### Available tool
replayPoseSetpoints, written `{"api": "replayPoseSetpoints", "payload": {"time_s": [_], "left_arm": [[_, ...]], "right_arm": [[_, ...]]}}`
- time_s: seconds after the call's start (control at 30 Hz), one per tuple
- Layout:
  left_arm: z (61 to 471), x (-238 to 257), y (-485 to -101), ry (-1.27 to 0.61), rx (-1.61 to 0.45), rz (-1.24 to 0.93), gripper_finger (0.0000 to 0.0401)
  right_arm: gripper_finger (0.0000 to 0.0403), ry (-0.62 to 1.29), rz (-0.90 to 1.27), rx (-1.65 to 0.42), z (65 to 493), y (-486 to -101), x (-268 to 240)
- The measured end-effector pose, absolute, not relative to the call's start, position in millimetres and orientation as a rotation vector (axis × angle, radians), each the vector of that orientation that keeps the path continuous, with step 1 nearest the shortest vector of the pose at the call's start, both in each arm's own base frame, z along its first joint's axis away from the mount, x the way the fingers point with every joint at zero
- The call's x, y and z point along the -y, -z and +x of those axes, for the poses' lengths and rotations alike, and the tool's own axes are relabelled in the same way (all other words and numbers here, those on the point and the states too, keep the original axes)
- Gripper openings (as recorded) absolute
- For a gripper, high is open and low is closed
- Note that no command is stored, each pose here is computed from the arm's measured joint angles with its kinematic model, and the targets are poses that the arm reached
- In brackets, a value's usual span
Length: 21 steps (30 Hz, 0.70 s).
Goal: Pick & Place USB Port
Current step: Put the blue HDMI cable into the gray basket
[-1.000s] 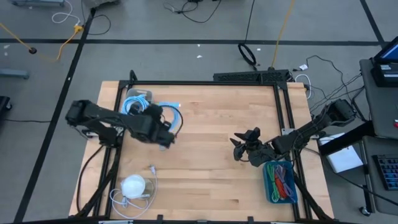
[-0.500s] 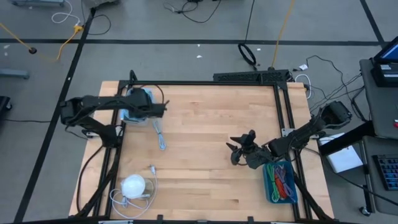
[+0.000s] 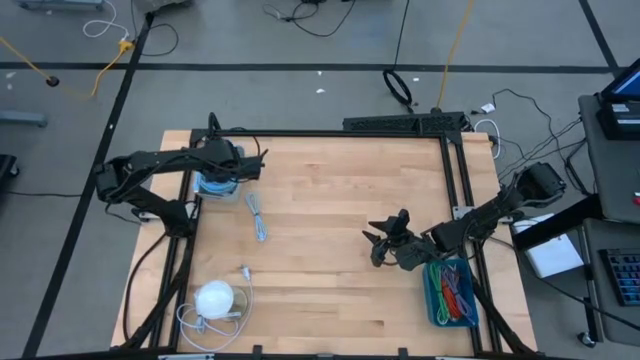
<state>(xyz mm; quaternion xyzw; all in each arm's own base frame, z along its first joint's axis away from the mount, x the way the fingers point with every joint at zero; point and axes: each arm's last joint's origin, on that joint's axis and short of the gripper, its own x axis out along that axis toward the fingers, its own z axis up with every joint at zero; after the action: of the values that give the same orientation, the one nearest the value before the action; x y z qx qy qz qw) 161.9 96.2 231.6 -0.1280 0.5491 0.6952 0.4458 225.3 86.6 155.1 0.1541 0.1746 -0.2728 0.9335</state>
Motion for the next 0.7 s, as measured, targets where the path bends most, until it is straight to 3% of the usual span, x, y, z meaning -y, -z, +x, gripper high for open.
{"api": "replayPoseSetpoints", "payload": {"time_s": [0.4, 0.7], "left_arm": [[143.7, -95.3, -189.5, -1.701, -1.46, -0.352, 0.0041], [143.5, -97.4, -181.7, -1.663, -1.46, -0.327, 0.0085]], "right_arm": [[0.0151, 0.558, 0.325, -0.355, 225.1, -155.0, -87.1], [0.0151, 0.558, 0.323, -0.355, 225.1, -155.0, -87.0]]}}
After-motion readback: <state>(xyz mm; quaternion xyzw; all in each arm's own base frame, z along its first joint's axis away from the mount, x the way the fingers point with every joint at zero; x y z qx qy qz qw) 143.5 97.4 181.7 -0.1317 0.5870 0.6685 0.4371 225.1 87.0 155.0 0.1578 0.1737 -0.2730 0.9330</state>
